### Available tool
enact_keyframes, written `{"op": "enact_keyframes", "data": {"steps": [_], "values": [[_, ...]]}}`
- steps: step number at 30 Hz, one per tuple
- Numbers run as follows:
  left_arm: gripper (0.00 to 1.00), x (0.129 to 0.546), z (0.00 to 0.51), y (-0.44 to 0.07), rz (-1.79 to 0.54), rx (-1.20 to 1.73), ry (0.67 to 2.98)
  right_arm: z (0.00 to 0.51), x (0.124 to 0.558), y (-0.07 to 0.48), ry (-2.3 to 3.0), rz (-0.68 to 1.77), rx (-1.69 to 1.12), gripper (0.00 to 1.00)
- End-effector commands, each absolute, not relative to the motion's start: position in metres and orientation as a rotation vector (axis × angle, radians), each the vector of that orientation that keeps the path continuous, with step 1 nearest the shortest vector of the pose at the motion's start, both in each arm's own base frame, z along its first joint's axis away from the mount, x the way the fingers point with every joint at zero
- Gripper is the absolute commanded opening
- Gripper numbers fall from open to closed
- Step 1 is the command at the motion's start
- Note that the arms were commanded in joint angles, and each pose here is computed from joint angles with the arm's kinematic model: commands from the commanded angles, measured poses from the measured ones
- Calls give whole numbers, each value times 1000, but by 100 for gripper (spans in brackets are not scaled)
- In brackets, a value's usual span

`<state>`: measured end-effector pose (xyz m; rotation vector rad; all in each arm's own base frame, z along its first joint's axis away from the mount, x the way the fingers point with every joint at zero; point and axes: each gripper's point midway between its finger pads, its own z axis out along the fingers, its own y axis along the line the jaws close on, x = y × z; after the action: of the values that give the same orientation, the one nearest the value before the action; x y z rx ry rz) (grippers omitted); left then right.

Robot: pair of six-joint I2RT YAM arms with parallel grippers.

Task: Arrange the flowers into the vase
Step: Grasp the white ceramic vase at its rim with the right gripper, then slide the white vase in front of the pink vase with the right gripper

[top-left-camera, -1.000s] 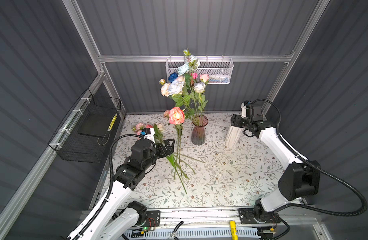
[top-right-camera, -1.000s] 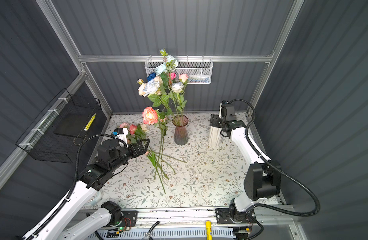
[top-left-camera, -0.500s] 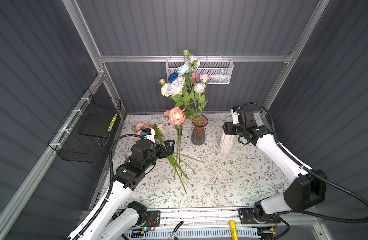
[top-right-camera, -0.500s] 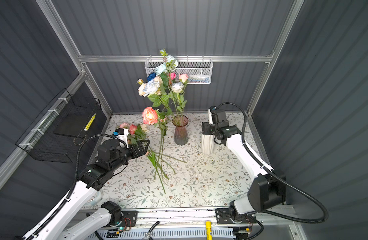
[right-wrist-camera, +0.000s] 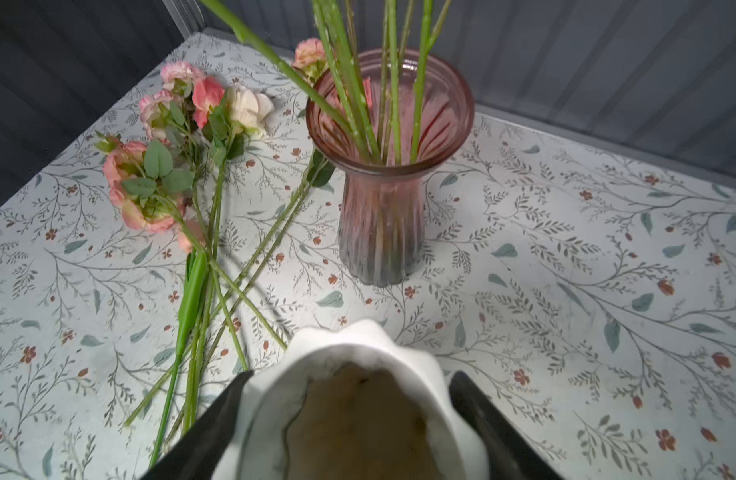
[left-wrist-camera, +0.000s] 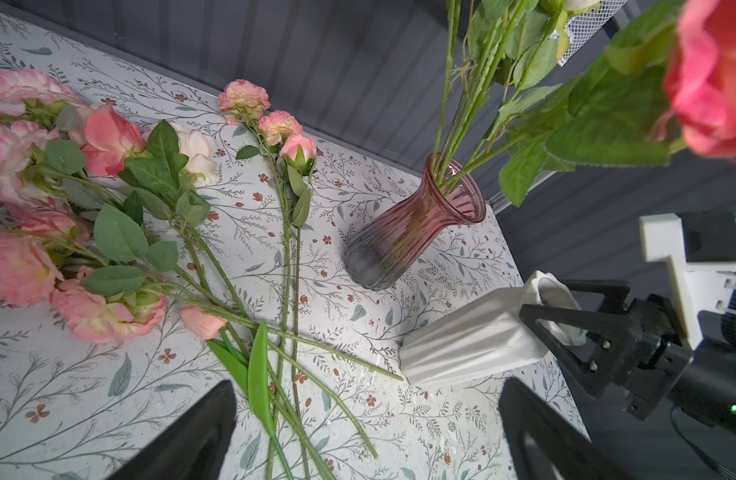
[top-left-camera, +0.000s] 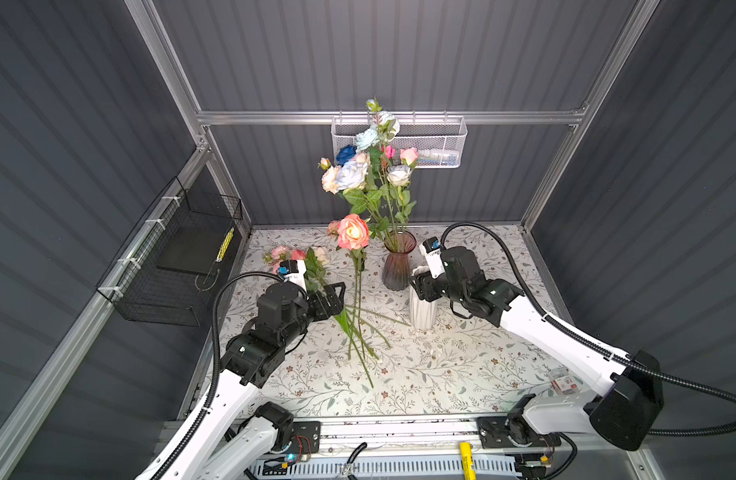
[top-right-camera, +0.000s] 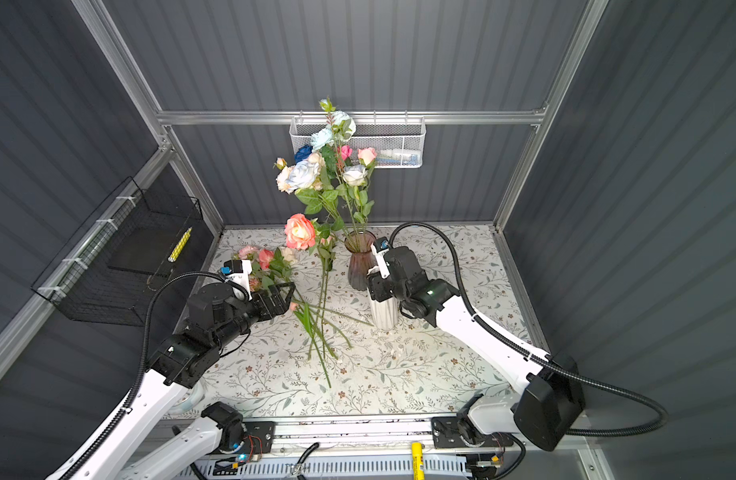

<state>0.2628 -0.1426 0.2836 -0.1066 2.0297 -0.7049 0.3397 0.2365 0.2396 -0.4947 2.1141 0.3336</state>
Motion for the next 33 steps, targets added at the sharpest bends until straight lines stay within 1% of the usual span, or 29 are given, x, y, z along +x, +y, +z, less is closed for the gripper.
{"op": "enact_keyframes", "data": {"steps": [1,6,9,13,20,23,28,30,33], "values": [[100,261,283,-137,-677,-101,2028,299,356,239,1868,359,-402,32],[100,261,283,-138,-681,-100,2029,286,360,256,1894,427,-426,32],[100,260,283,-137,-676,-100,2028,277,351,273,1932,501,-471,31],[100,259,284,-134,-658,-101,2024,264,327,301,2015,617,-561,30],[100,260,286,-133,-648,-99,2016,268,271,358,2022,935,-709,32],[100,261,286,-134,-647,-96,2023,277,270,354,2002,905,-702,32],[100,261,284,-131,-623,-99,2034,298,277,322,1958,712,-680,34],[100,260,282,-129,-610,-105,2038,296,280,315,1968,654,-680,34],[100,260,281,-128,-606,-106,2041,287,287,311,1978,630,-674,35]]}}
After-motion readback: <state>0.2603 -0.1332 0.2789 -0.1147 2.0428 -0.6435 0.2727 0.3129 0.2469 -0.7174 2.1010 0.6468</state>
